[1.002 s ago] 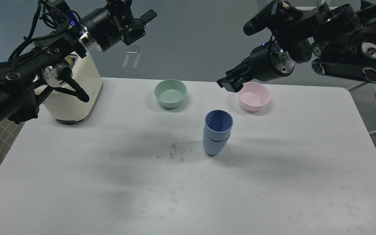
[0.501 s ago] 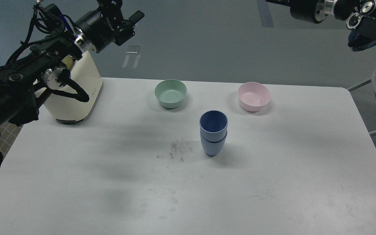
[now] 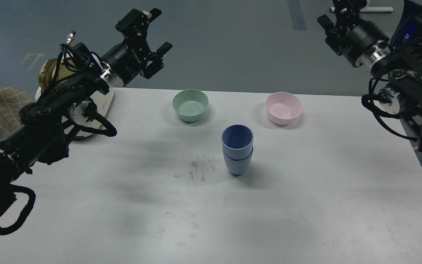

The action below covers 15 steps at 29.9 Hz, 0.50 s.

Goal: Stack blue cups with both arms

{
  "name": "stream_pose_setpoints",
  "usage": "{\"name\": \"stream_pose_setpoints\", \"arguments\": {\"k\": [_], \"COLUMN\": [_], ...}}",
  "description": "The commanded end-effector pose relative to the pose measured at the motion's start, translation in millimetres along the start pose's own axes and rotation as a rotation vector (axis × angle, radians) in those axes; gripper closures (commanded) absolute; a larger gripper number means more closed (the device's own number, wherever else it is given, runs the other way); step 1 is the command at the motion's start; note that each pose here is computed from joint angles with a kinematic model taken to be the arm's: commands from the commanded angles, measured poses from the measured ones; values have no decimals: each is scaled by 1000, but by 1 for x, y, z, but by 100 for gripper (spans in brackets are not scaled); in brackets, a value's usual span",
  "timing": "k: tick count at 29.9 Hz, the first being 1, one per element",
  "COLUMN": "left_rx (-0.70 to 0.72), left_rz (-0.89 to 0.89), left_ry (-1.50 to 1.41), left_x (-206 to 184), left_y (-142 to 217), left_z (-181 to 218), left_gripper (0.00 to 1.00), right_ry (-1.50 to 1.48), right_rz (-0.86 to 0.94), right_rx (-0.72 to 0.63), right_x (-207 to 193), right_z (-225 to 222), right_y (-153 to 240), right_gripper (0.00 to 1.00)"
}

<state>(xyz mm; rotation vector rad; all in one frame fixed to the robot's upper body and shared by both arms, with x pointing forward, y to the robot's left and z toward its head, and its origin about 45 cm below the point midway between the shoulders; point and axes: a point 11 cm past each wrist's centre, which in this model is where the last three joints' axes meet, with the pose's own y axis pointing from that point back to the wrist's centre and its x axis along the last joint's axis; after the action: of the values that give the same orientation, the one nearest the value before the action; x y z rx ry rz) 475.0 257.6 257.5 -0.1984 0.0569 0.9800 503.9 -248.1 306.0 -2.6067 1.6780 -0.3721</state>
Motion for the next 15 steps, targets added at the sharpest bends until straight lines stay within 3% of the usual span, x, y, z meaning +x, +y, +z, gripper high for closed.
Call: {"name": "stream_pose_setpoints", "arguments": {"k": [1,15], "left_rx": [34,52], "left_rz": [37,64], "left_ry": [52,140], "left_x": [-1,-10], "left_y": [12,24], "left_z": [-30,-60], "left_gripper": [2,2], "right_ry": [-127,-289], "right_rz": [24,65], "right_rx": [-15,-38], "right_x": [-24,-54], "right_z": [30,65], "right_y": [9,24], "right_gripper": [3,0]}}
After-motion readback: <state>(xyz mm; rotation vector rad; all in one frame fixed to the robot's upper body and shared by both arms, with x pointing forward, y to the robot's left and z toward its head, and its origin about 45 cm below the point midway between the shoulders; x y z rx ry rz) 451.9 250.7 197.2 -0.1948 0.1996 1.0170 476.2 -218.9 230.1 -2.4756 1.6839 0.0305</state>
